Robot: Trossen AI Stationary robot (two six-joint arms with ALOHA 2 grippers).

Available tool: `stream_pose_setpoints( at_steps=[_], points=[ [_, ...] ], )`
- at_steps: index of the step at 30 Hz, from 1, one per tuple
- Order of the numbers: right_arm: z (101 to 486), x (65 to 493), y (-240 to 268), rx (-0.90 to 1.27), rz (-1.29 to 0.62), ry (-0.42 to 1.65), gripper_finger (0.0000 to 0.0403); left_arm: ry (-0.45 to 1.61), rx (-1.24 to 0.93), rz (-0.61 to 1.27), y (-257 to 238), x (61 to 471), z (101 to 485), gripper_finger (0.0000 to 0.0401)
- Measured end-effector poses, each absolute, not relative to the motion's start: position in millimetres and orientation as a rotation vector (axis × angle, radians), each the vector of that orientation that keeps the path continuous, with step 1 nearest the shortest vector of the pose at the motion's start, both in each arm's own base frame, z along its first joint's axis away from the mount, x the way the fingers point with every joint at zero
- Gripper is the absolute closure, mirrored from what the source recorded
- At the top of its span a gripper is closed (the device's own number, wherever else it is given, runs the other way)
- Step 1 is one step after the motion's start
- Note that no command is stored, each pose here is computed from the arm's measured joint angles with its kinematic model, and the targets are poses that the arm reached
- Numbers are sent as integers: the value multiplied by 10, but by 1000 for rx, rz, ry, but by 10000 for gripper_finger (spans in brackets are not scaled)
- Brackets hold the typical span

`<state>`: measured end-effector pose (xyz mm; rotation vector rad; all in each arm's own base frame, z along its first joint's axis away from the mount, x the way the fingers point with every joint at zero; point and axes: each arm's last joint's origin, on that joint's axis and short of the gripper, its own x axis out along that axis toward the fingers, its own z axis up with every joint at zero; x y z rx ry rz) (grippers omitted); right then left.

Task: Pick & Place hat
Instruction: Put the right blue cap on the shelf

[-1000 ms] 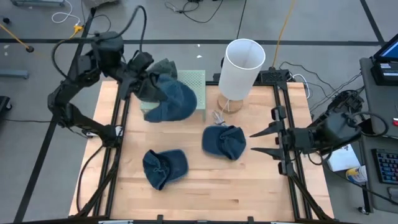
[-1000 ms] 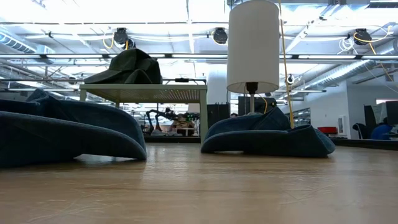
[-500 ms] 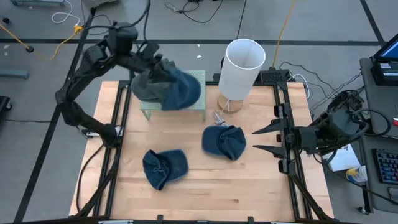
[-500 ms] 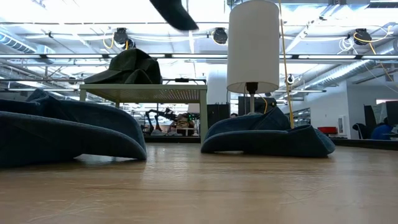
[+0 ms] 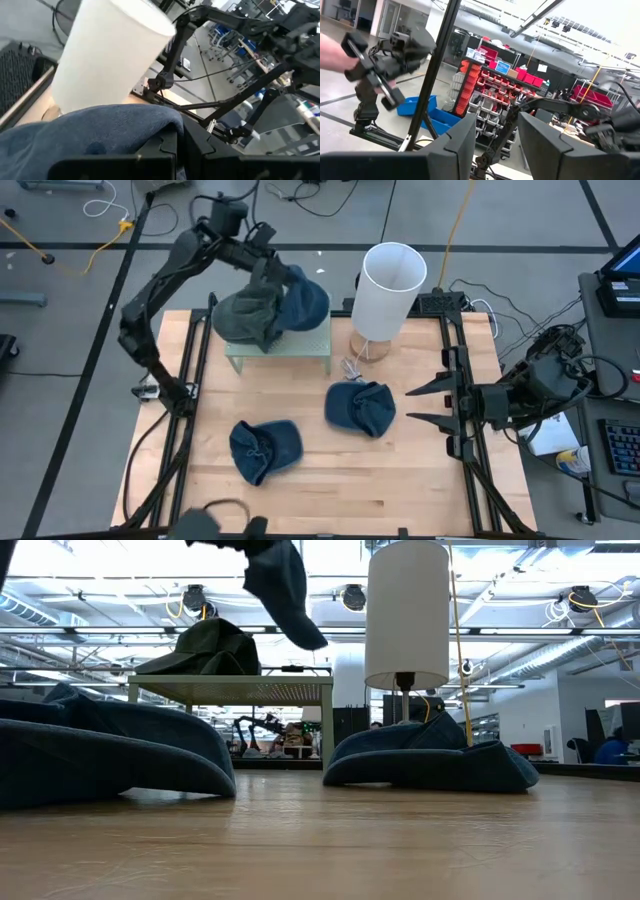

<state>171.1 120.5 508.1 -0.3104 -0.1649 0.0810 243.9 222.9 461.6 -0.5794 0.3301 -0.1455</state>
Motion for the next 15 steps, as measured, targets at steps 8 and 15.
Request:
stream_pose_setpoints(
  at_steps=[8, 15],
  points=[
    [5080, 1711, 1206, -311, 81, -164, 264, 431, -698, -105, 2509, 2543, 4257, 398],
    [5079, 1712, 1206, -360, 77, -166, 264, 595, -724, 17, 2583, 2494, 4002, 398]
  ],
)
